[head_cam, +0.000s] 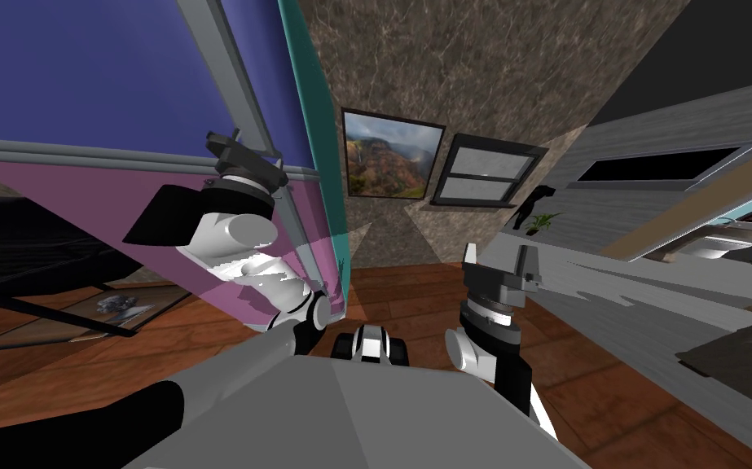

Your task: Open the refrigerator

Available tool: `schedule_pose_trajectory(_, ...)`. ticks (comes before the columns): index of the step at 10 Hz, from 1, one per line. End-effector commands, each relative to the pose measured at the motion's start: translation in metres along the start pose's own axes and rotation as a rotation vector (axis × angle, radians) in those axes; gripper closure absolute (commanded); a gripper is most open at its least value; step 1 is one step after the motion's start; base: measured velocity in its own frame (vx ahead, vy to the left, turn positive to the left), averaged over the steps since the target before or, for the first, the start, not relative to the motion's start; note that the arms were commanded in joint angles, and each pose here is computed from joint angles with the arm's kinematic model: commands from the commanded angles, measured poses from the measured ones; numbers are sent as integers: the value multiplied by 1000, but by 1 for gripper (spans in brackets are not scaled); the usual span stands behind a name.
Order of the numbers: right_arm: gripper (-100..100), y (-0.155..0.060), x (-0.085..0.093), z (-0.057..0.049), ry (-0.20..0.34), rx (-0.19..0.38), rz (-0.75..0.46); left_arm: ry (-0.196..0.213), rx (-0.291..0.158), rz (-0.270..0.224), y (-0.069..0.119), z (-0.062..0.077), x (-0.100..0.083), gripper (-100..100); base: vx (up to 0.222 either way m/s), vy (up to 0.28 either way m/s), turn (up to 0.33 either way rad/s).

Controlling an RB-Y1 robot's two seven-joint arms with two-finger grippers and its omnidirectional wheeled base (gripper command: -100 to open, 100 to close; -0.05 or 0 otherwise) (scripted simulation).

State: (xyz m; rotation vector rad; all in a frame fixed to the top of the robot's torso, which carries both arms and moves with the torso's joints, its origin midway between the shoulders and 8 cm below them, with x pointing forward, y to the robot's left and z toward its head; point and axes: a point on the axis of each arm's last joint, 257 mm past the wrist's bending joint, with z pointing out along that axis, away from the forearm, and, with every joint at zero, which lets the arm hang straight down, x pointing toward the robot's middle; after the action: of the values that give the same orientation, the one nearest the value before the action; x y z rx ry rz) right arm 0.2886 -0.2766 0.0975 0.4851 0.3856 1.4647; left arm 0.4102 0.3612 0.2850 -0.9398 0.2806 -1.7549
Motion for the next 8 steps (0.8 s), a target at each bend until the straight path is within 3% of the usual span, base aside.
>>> schedule_pose_trajectory(1,0,0,0,0,0,0,0,-7,-4,2,10,-6,-8,100,-68,-14,-34)
schedule_pose_trajectory(3,0,0,0,0,0,0,0,-6,-2,3,11,-6,-9,100,-41,-16,-10)
schedule_pose_trajectory(4,0,0,0,0,0,0,0,5,10,38,3,-3,-8,-100,-7,-4,6)
schedule_pose_trajectory(8,0,0,0,0,0,0,0,26,31,122,-15,4,-4,-100,-5,-6,13)
